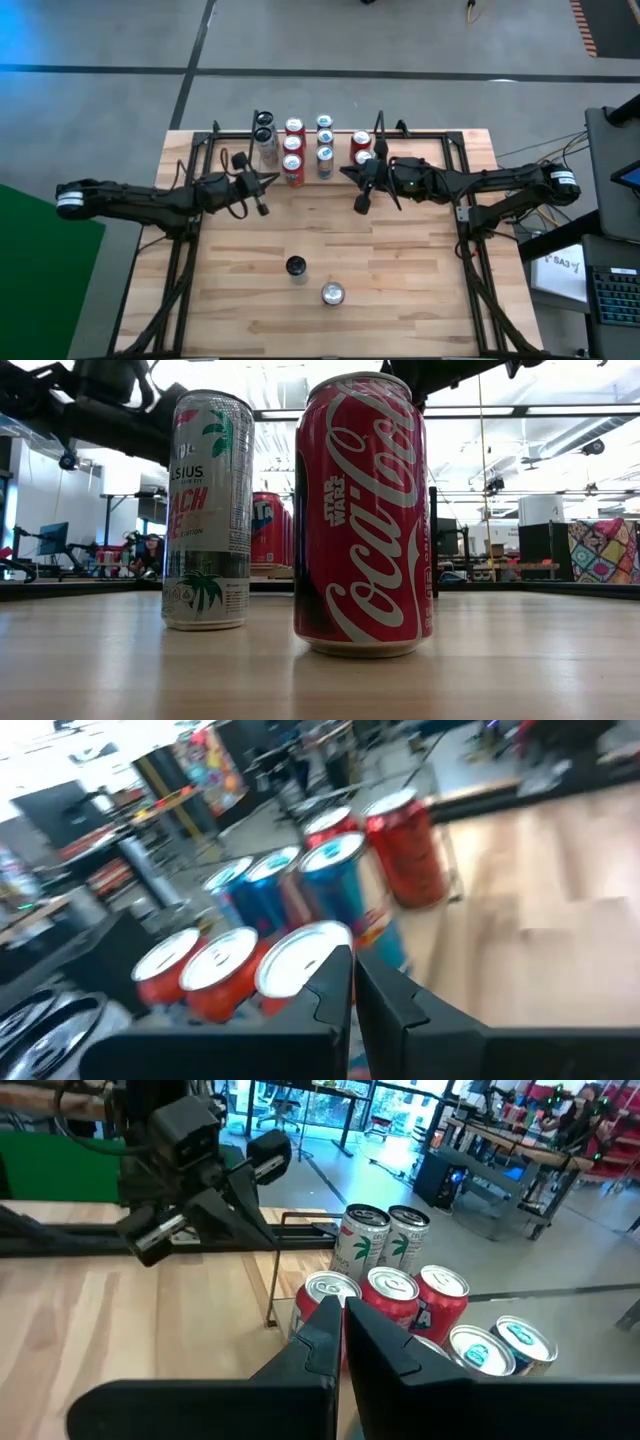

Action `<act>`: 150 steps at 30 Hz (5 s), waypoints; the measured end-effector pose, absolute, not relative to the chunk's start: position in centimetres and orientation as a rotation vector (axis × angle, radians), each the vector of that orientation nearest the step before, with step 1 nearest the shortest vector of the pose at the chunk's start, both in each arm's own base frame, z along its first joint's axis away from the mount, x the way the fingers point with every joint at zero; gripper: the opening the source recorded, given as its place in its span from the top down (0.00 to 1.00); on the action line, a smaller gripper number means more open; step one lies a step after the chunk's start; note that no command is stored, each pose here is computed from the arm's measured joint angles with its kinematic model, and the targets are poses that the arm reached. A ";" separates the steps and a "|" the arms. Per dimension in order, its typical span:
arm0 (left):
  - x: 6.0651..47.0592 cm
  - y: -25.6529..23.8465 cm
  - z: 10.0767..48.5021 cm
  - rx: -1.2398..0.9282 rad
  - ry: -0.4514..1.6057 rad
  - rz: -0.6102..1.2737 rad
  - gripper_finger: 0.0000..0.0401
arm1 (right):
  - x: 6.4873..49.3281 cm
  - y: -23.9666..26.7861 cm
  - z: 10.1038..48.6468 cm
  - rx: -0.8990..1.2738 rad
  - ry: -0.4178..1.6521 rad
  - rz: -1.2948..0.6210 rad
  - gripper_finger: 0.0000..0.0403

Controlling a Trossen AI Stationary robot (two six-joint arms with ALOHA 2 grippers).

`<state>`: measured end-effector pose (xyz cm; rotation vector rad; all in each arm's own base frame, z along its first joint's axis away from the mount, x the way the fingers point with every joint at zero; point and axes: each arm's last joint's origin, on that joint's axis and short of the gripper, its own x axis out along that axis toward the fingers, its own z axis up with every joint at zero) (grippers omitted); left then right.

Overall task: Place canned beverage on shelf
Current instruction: Put the white soda can on the shelf aligned with the other white soda cans

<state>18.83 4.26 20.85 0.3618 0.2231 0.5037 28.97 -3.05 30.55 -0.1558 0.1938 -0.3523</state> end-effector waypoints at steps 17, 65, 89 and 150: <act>18.0 2.9 23.2 0.318 0.051 0.317 1.00 | 29.2 -1.9 32.8 -0.004 0.102 -0.238 0.98; 18.6 -3.5 25.5 0.060 -0.018 -0.015 1.00 | 29.9 -8.1 35.6 0.500 0.872 -0.667 0.98; 18.5 -3.0 25.5 0.102 -0.008 0.140 1.00 | 28.9 -19.7 32.0 0.499 0.962 -0.802 0.98; 18.6 -3.0 25.5 0.120 -0.005 0.145 1.00 | 30.9 -17.8 30.5 0.463 1.036 -0.769 0.98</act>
